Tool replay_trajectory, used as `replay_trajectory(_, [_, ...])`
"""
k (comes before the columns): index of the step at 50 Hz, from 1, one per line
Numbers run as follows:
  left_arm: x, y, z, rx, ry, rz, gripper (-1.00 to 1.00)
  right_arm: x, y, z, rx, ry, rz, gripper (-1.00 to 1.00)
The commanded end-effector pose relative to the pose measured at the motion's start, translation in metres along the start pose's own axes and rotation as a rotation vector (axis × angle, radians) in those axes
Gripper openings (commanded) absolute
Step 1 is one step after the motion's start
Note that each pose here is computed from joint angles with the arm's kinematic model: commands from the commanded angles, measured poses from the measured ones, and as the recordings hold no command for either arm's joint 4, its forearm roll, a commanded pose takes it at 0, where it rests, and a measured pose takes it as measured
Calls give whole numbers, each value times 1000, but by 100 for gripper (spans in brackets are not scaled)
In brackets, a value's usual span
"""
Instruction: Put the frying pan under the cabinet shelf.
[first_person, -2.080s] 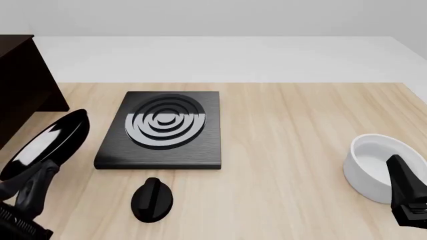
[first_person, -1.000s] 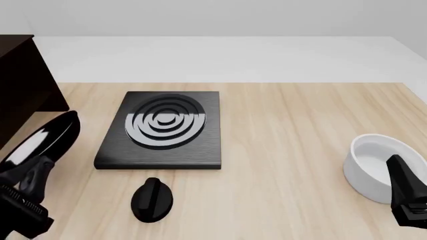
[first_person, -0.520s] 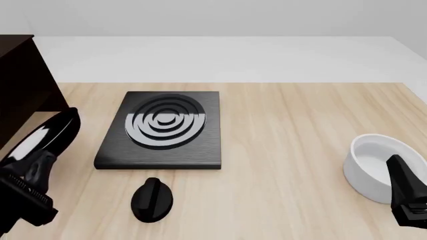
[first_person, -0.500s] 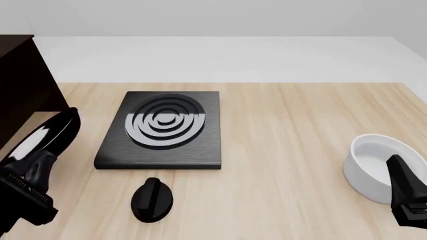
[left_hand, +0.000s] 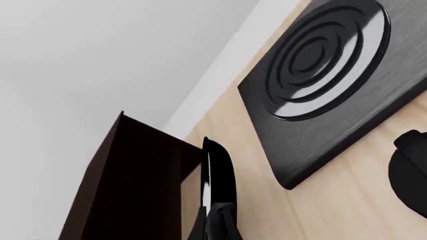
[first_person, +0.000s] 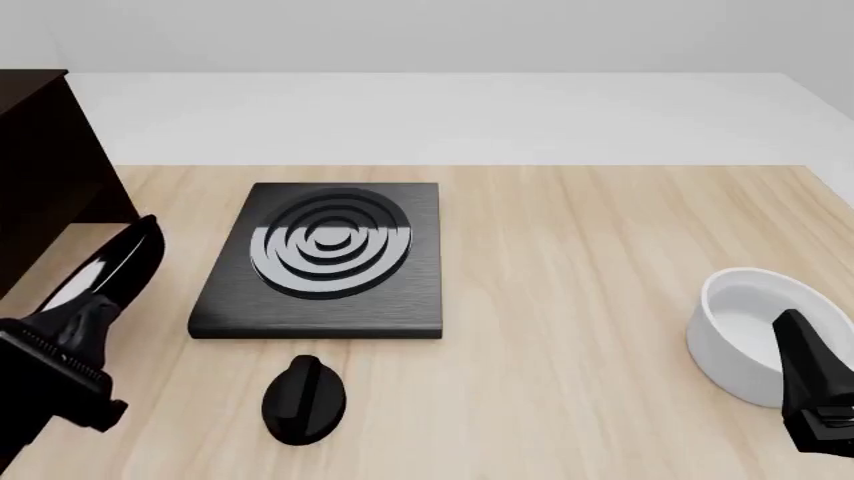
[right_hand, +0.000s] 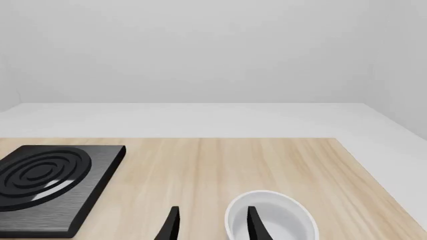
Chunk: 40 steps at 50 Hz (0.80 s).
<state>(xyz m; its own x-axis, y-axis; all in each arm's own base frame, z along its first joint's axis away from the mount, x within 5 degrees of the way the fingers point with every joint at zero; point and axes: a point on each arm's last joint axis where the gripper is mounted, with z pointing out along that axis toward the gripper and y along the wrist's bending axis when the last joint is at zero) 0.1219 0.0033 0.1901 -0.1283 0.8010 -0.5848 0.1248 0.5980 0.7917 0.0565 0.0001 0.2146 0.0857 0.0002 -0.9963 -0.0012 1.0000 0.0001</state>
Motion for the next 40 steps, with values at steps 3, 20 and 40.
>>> replay_trajectory(3, [0,1,4,-18,-8,-7,-100,0,0,0,0,0,0,100])
replay_trajectory(20, [4,0,11,-15,17,4,-100,0,0,0,0,0,0,100])
replay_trajectory(40, [12,-3,24,-19,53,9,-100,0,0,0,0,0,0,100])
